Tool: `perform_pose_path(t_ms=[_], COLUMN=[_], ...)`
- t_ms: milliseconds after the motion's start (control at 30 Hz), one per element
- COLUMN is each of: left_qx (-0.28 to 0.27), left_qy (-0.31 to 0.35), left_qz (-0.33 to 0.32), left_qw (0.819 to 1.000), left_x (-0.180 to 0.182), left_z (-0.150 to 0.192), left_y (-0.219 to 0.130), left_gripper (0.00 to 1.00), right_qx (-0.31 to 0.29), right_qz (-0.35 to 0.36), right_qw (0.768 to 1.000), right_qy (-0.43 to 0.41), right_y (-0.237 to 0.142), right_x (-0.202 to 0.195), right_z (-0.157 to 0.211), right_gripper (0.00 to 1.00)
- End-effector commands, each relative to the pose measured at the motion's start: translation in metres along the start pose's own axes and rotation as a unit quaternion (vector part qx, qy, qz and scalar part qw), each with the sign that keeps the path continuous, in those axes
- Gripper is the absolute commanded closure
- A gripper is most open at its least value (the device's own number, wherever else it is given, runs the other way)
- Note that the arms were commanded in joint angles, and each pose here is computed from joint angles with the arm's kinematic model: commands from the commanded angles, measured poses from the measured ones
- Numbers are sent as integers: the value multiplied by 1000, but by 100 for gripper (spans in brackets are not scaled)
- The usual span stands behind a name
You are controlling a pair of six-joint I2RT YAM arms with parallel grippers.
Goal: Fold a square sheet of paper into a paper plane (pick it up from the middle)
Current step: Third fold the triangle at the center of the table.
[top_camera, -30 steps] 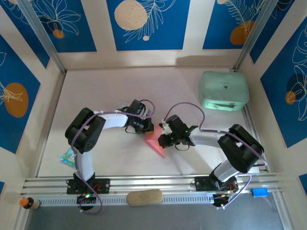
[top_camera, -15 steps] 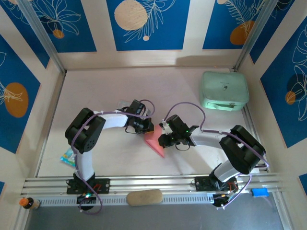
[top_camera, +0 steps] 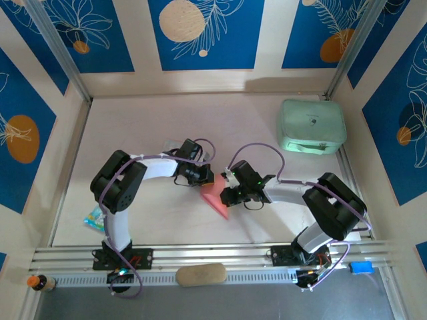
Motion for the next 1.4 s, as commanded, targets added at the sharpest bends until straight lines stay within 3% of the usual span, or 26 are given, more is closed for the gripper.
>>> perform_pose_path(t_ms=[0,667,933,1067,1367], left_qx=[18,-13,-56,-82,-124], left_qy=[-19,1,22,26,-35], left_qz=[-31,-22,-17,-15,80], left_qw=[999,1000,998,996,988], left_x=[17,0,-19,-28,-38], left_z=[13,-1,-10,-9,30], left_y=[2,-12,-36,-55,-70], left_gripper=[94,91,78,77,99], right_qx=[7,17,21,19,18], right_qz=[-8,-2,1,1,1], right_qw=[1000,1000,1000,1000,1000], right_qy=[6,11,15,15,18], right_y=[1,6,8,8,9], right_x=[4,2,0,0,-1], right_z=[-3,0,2,1,1], right_gripper=[98,98,98,98,98])
Point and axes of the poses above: each hand's point on the last joint's axis, 136 mm out from that joint toward the fingers, its own y axis out along the fingers, its own x axis along the line the jaws close on, z = x × y, the point moved 6 cm from there along -y, back along the fingers, and after that the axes turned 5 degrees about y, right-handed, at the moved point
